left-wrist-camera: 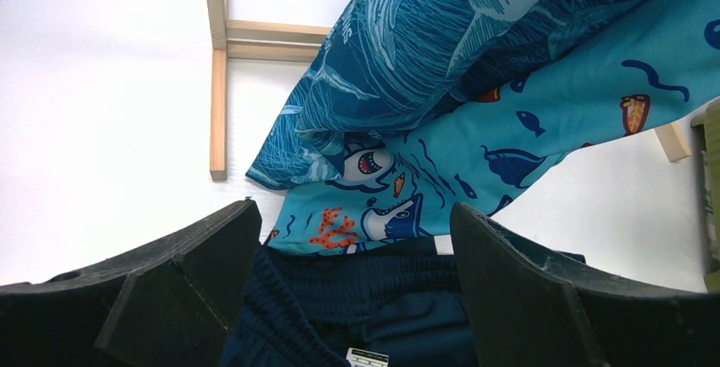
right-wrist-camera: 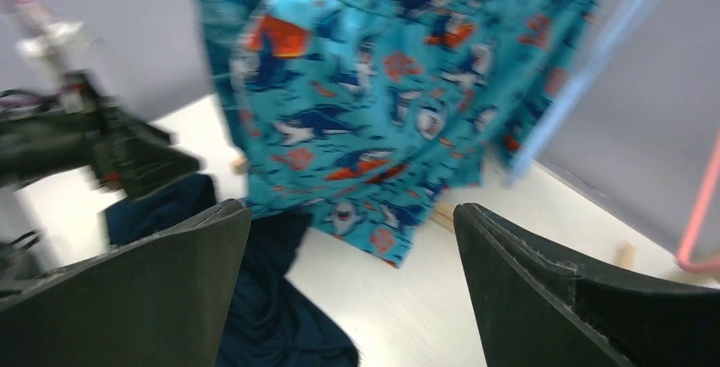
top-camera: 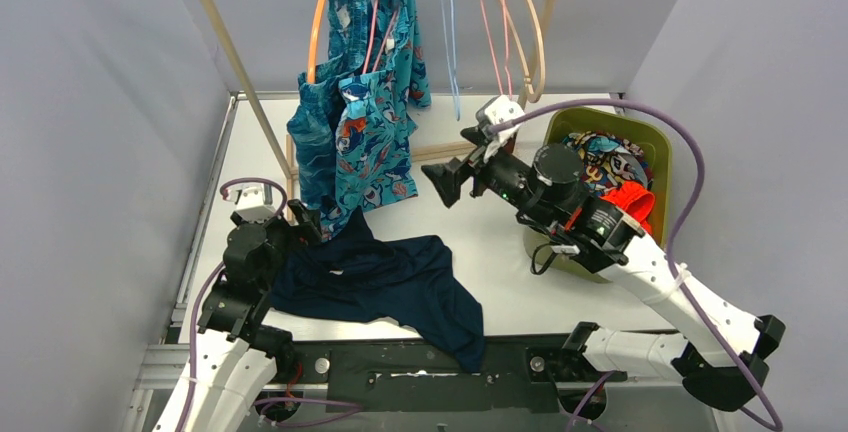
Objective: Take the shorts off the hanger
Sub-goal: Adjust the shorts at the center of the board.
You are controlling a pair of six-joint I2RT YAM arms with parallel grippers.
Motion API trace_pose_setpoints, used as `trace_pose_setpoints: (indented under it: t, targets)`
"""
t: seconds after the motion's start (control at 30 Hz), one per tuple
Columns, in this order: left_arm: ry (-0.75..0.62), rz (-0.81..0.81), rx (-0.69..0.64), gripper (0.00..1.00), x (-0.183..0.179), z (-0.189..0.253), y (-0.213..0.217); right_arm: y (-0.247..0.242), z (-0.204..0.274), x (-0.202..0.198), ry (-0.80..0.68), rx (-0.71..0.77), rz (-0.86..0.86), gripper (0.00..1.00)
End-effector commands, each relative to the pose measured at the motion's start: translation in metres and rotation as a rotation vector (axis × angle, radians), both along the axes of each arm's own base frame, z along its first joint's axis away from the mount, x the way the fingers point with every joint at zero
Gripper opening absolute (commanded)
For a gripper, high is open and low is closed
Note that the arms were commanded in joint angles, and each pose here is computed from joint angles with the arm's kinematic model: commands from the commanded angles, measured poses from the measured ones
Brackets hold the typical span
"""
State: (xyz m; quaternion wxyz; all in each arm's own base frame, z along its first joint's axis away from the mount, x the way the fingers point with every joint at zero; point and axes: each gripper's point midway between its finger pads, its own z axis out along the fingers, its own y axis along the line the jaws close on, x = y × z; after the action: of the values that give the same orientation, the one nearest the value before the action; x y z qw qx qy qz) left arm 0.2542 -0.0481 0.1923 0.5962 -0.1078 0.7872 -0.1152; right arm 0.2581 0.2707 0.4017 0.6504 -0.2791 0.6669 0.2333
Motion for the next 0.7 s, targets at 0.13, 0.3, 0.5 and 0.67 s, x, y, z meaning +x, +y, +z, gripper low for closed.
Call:
trace_pose_setpoints:
  t: [0.13, 0.3, 0.5, 0.67]
  targets:
    - [-0.058, 0.032, -0.001, 0.83, 0.006, 0.017, 0.007, 0.042, 0.007, -0.095, -0.094, 0.005, 0.572, 0.96]
    - [-0.064, 0.041, -0.004, 0.83, 0.006, 0.018, 0.008, 0.074, -0.055, -0.122, -0.054, -0.131, 0.743, 0.98]
    - [-0.055, 0.06, 0.002, 0.83, 0.006, 0.016, 0.011, 0.105, -0.128, -0.124, 0.072, -0.235, 0.774, 0.98]
    - [-0.042, 0.102, 0.011, 0.83, 0.006, 0.014, 0.019, 0.124, -0.196, -0.096, 0.16, -0.4, 0.627, 0.98]
